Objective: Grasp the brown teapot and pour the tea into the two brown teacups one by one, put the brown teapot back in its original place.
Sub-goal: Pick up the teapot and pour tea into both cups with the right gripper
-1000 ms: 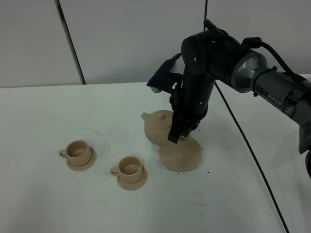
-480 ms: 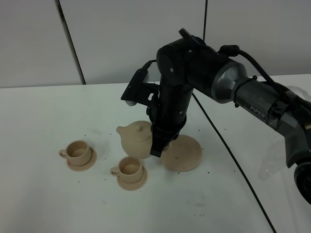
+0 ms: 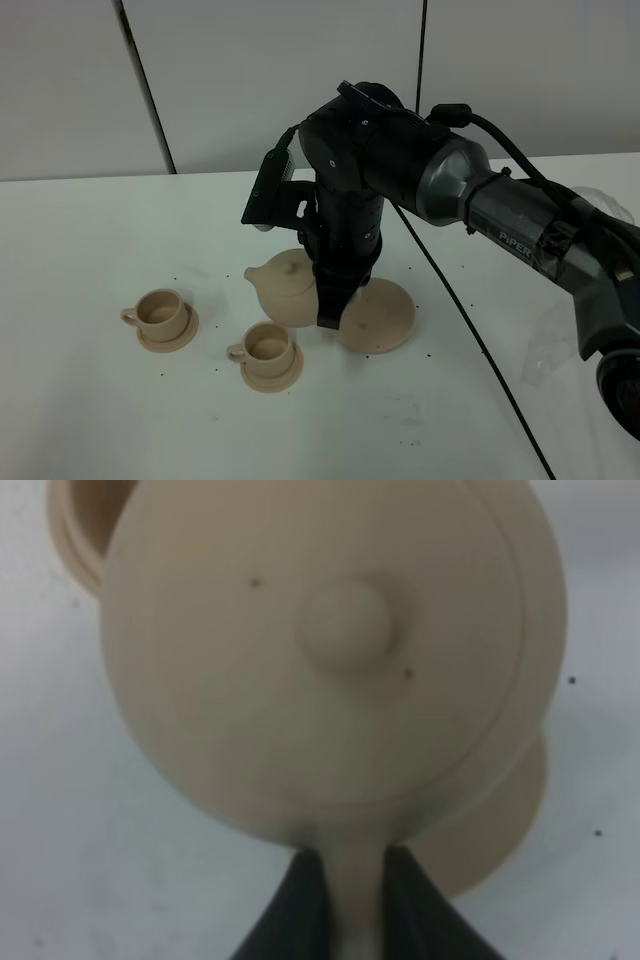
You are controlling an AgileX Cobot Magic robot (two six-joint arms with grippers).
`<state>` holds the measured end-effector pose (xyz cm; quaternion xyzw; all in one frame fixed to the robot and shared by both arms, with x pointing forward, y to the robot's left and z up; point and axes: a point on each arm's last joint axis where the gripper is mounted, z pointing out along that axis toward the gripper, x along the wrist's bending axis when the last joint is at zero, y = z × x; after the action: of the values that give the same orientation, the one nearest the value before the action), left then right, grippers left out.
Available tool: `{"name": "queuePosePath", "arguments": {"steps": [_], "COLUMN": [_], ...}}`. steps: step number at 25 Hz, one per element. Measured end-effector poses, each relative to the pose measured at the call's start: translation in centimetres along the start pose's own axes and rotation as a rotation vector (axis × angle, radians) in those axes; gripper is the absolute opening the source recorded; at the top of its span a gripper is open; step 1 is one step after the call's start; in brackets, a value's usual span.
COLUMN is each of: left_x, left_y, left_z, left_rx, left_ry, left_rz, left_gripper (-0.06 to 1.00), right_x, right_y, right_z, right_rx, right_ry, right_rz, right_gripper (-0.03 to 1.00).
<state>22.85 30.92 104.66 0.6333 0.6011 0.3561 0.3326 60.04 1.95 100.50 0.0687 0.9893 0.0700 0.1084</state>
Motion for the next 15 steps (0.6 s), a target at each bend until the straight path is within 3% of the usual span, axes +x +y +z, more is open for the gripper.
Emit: {"name": "queuePosePath", "arguments": {"steps": [15], "left_x": [0.0], "left_y": [0.0], "left_z": [0.0], "left_rx": [0.0], "left_ry": [0.0], "left_rz": [0.0], "left_gripper": [0.28], "right_x": [0.02], "right_y": [-0.14], "right_z": [0.15], "right_rx": [0.071], "right_ry": [-0.073], "right_rz": [-0.083], "right_gripper": [0.09]}}
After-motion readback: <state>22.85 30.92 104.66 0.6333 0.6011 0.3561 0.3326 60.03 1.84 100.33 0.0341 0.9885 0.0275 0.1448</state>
